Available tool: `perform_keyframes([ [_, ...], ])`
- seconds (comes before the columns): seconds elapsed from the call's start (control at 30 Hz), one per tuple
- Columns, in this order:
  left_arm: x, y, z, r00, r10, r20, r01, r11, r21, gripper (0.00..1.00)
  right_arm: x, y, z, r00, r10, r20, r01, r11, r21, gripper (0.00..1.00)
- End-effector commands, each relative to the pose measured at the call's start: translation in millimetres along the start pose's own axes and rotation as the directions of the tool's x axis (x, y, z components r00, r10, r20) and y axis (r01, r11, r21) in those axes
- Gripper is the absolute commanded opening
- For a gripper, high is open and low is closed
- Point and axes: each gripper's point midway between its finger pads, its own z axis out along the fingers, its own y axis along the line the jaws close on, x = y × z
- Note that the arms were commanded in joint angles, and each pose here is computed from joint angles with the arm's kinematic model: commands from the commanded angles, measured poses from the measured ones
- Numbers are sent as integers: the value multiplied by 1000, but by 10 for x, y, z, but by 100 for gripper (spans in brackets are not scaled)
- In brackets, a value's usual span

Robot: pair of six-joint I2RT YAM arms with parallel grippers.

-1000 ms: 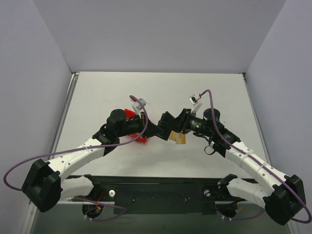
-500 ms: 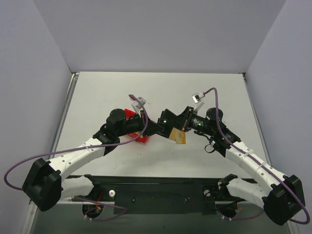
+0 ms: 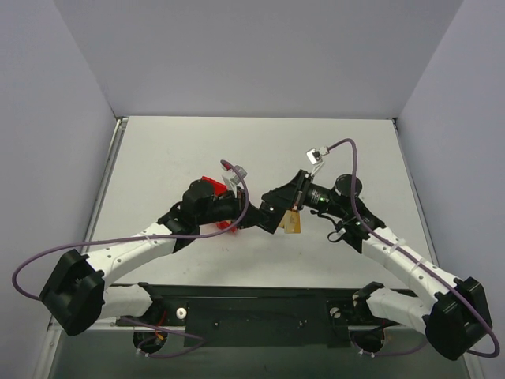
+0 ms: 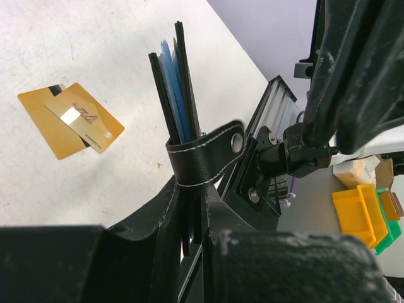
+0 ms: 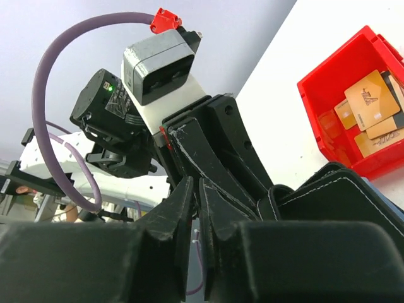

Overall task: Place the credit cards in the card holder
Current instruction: Pick up the credit card from the storage box.

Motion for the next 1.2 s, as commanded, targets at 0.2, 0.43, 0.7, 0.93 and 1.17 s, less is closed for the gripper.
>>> perform_keyframes([
  [0.2, -320, 132, -34, 980, 185, 70, -166, 961, -223, 0, -240, -89, -128, 985, -159, 68, 144, 972, 185, 32],
  [0.43, -189, 250, -93, 924, 382, -38, -354, 810, -467, 0, -352, -510, -310, 985, -151, 87, 94, 883, 459, 41],
  [0.7, -154, 143, -75, 845, 524, -107, -486, 668, -564, 0, -260, -659, -221, 998, -47, 48, 17, 866, 500, 52],
  [0.93, -97, 168, -36, 781, 592, -202, -574, 550, -607, 0, -148, -649, -108, 999, 35, -3, -30, 882, 469, 57],
  [1.17, -49, 108, 26, 727, 635, -260, -630, 466, -621, 0, -52, -719, -21, 995, 95, -37, -67, 883, 464, 58],
])
